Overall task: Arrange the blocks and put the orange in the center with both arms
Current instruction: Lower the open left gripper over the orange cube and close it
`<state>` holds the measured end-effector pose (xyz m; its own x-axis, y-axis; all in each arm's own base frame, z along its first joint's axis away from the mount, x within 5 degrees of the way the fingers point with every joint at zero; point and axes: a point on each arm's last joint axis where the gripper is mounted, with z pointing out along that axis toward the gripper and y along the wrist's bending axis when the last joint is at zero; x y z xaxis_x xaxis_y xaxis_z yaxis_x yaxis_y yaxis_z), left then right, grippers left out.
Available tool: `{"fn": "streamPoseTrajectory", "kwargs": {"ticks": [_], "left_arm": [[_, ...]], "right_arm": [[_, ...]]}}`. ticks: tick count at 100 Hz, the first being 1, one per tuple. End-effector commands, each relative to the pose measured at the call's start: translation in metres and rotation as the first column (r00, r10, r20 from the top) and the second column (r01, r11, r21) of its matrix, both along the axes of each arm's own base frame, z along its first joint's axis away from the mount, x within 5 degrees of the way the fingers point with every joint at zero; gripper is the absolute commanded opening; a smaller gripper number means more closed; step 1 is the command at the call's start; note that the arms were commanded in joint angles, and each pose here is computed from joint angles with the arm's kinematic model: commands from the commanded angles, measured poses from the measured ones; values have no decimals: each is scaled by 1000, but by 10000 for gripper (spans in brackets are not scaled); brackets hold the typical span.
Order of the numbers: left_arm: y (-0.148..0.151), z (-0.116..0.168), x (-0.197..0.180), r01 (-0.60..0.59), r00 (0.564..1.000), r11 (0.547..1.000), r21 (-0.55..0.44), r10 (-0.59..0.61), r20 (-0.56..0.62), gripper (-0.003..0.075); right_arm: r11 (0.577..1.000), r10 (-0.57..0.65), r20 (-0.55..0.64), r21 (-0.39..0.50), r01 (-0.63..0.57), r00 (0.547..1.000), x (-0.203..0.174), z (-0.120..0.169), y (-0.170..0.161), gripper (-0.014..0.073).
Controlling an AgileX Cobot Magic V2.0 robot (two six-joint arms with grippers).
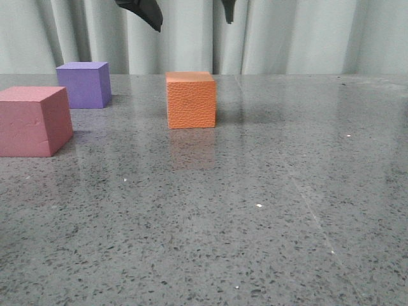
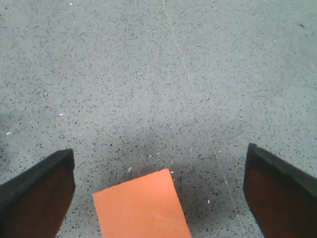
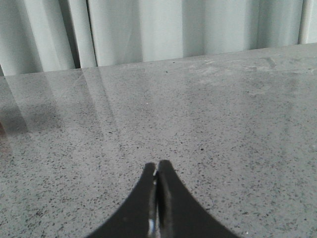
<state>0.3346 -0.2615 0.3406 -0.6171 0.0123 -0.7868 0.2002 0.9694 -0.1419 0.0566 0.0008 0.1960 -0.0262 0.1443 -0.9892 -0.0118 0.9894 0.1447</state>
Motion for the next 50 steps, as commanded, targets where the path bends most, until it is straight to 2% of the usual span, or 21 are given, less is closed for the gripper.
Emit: {"fn": "streamPoseTrajectory", "kwargs": {"ticks": [1,50], "left_arm": [[1,37,-7,42,992,996,-75,-33,126,651],[-2,7,1,-59,998,997,-53,59,-3,651]], "right_arm": [[1000,0,96,-10,1,995,-1,12,0,-67],[1000,0,96,-10,1,995,-1,12,0,-67]]}}
